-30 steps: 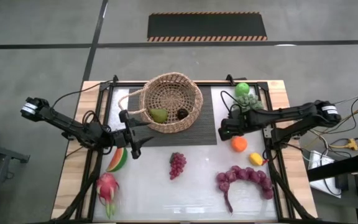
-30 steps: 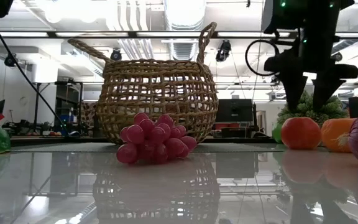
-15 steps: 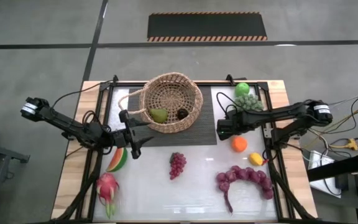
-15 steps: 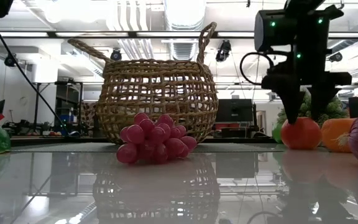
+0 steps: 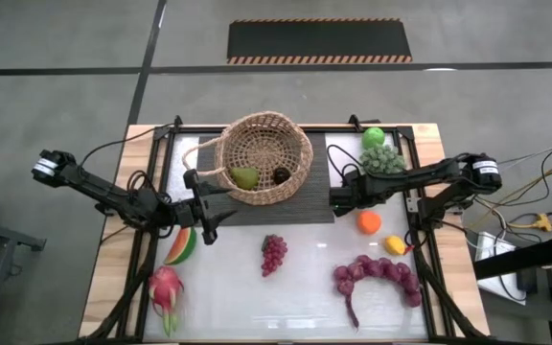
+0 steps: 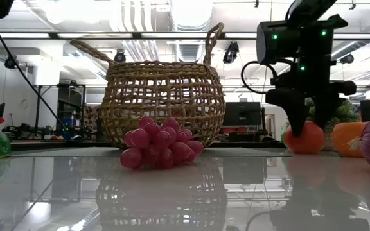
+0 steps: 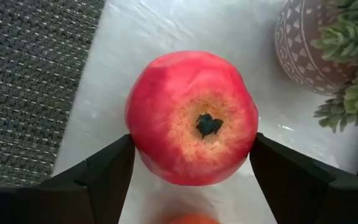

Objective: Build produce basket
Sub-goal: Put the red apple into the basket

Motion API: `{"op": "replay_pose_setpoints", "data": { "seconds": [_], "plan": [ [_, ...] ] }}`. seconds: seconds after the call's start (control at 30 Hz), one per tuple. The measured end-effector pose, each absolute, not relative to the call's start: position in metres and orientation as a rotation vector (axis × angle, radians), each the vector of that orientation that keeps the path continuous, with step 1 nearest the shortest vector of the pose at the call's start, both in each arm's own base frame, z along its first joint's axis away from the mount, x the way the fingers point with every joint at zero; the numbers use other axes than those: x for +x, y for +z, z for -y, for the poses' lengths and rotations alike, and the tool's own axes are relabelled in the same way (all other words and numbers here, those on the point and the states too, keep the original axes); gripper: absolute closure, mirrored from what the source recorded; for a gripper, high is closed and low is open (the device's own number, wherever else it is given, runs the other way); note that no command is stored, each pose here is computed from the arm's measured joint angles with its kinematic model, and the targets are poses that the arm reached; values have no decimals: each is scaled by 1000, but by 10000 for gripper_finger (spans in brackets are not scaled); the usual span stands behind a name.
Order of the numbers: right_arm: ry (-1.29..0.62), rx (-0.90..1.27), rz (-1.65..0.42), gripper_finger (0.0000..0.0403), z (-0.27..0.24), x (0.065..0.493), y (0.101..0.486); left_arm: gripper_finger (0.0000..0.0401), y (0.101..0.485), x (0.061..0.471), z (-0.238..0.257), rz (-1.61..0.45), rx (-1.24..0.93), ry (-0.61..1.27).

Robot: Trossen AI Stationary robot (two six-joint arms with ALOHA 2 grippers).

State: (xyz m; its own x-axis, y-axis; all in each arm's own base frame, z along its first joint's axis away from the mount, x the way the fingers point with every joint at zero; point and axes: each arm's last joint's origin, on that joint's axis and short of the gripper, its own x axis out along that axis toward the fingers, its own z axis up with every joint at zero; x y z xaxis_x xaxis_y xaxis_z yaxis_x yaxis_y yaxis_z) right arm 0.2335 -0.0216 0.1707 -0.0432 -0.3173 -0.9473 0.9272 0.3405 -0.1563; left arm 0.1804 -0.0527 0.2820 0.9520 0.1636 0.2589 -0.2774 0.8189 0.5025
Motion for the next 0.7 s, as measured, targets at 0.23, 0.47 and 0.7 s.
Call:
{"op": "replay_pose_setpoints", "data": {
  "seconds": [0.23,0.47,0.7],
  "plan": [
    [-1120,684,-1183,169,22,234,173,168,281,180,53,207,566,236],
    [-1061,705,-1197,169,20,232,180,168,281,180,53,206,566,236],
    [-766,709,-1187,170,13,245,224,168,280,180,53,204,567,235]
  ]
}}
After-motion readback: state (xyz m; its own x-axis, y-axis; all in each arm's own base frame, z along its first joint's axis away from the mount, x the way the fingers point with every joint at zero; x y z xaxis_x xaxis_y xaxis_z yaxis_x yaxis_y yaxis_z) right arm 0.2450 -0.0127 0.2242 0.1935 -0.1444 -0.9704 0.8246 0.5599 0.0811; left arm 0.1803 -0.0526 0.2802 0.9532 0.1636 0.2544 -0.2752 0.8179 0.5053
